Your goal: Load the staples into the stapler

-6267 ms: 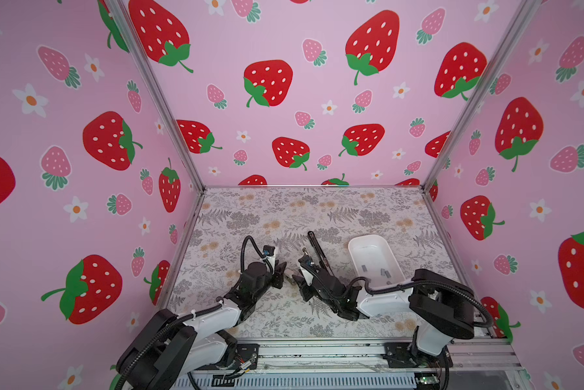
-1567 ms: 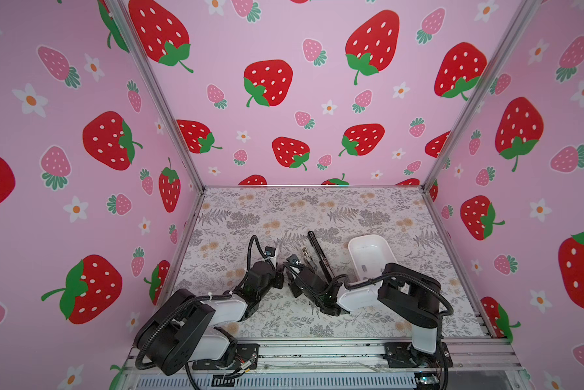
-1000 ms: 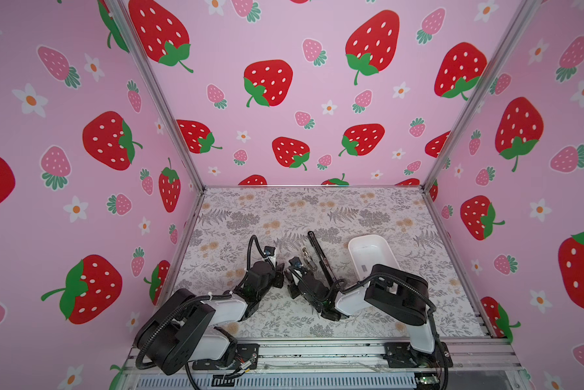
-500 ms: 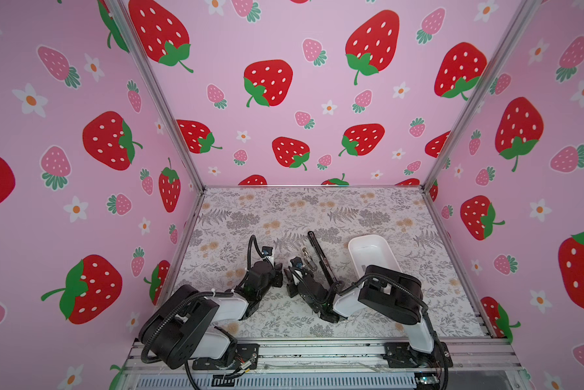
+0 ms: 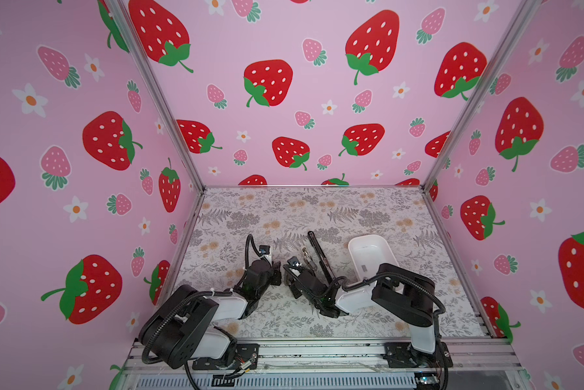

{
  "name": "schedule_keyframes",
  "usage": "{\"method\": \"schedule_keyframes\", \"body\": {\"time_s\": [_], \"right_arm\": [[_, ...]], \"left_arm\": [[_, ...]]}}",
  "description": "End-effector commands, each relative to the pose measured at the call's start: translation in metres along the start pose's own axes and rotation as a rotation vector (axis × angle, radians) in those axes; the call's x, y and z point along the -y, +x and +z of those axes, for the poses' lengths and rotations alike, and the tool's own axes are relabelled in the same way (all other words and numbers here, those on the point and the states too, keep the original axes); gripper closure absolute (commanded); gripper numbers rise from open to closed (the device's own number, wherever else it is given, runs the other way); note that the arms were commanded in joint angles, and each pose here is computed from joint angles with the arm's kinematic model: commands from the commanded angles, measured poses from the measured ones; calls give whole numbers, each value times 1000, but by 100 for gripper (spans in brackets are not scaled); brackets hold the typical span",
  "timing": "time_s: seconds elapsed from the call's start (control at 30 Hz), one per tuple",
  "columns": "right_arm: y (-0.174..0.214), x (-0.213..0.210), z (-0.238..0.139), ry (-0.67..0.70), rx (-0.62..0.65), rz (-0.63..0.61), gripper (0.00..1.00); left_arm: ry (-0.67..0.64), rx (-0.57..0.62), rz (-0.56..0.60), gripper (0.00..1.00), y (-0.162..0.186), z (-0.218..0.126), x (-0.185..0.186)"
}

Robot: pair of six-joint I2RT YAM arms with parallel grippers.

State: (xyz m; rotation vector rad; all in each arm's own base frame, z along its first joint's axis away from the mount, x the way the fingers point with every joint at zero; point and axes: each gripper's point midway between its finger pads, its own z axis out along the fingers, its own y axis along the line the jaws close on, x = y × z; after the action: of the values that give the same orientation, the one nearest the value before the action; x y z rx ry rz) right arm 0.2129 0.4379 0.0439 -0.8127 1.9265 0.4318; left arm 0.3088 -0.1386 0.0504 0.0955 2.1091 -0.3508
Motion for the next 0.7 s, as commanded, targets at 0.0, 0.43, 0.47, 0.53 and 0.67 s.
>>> {"method": "schedule_keyframes", "body": {"time_s": [0.0,0.43,0.47,0.53,0.67], "right_arm": [[33,-1,2,-10,-123,-84,68],[7,11,-24,-2,-45,-73,57],[8,14,-28,5,-40,-71,56],[11,18,-37,-4,-29,-82,55],[7,17,-47,-45,13,-83,44]], "left_arm": [[23,43,-28,68,-17,5,6],[42,37,-77,68,-18,7,3],[47,41,-80,68,-20,5,4],[44,27,-101,68,-22,-1,5],[51,-29,-179,69,-15,-18,8]]}}
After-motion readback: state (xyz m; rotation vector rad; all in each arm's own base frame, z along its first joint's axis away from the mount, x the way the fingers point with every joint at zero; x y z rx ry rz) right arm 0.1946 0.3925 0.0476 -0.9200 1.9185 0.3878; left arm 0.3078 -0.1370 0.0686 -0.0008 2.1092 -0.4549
